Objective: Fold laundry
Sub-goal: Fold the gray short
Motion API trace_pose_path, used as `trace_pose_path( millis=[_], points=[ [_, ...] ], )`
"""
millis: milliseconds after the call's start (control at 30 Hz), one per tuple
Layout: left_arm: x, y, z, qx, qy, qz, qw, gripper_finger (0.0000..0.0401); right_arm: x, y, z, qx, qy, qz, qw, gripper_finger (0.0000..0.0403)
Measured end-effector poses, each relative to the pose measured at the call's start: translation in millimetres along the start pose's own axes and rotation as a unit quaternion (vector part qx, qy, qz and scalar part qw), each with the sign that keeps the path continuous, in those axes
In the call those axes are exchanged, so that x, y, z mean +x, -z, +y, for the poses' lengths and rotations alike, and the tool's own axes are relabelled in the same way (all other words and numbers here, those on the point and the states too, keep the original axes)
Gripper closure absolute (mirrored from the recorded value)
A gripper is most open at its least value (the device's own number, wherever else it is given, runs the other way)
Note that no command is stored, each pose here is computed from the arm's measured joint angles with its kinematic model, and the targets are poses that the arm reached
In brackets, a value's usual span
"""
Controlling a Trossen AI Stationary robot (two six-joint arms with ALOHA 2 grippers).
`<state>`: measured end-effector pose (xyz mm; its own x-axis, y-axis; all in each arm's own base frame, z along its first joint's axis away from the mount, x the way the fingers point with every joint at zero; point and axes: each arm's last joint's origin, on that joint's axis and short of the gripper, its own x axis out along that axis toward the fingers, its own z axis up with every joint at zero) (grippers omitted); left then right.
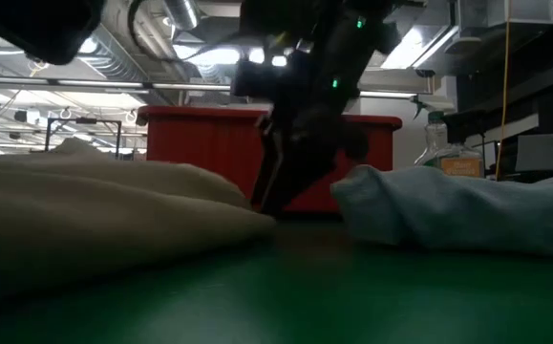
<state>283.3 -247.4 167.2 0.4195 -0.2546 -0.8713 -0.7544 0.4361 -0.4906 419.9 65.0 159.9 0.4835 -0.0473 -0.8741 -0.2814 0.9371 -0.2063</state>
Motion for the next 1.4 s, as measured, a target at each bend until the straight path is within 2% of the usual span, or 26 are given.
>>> trace_pose_path(
  millis=[200,433,700,833,933,1133,1400],
  points=[
    [-15.2,-15.7,-7.7,0.035,0.019,0.033,0.999,0.0332,-21.2,-4.6,-3.3,-0.002,-0.002,-0.017,1.0,0.0182],
    [-49.2,-20.9,-15.9,0.096,0.066,-0.036,0.993,0.0332,-35.2,-7.3,-3.1,-0.002,-0.037,-0.035,0.999,0.0182],
    [-51.8,-8.8,-16.4,0.113,0.081,-0.063,0.988,0.0332,-37.3,-9.2,3.7,-0.005,-0.152,-0.062,0.986,0.0182],
    [-52.2,-9.7,-16.5,0.114,0.082,-0.097,0.985,0.0332,-38.5,-11.8,9.8,-0.012,-0.164,-0.071,0.984,0.0182],
    [-52.2,-11.6,-16.8,0.12,0.081,-0.108,0.984,0.0332,-39.6,-14.0,18.6,-0.021,-0.15,-0.072,0.986,0.0182],
    [-51.9,-17.1,-17.5,0.114,0.079,-0.113,0.984,0.0332,-41.5,-6.5,34.0,-0.042,-0.084,-0.008,0.996,0.0182],
    [-51.6,-21.1,-17.7,0.114,0.076,-0.117,0.984,0.0332,-58.8,12.1,54.3,-0.052,-0.1,0.099,0.989,0.0182]
  ],
)
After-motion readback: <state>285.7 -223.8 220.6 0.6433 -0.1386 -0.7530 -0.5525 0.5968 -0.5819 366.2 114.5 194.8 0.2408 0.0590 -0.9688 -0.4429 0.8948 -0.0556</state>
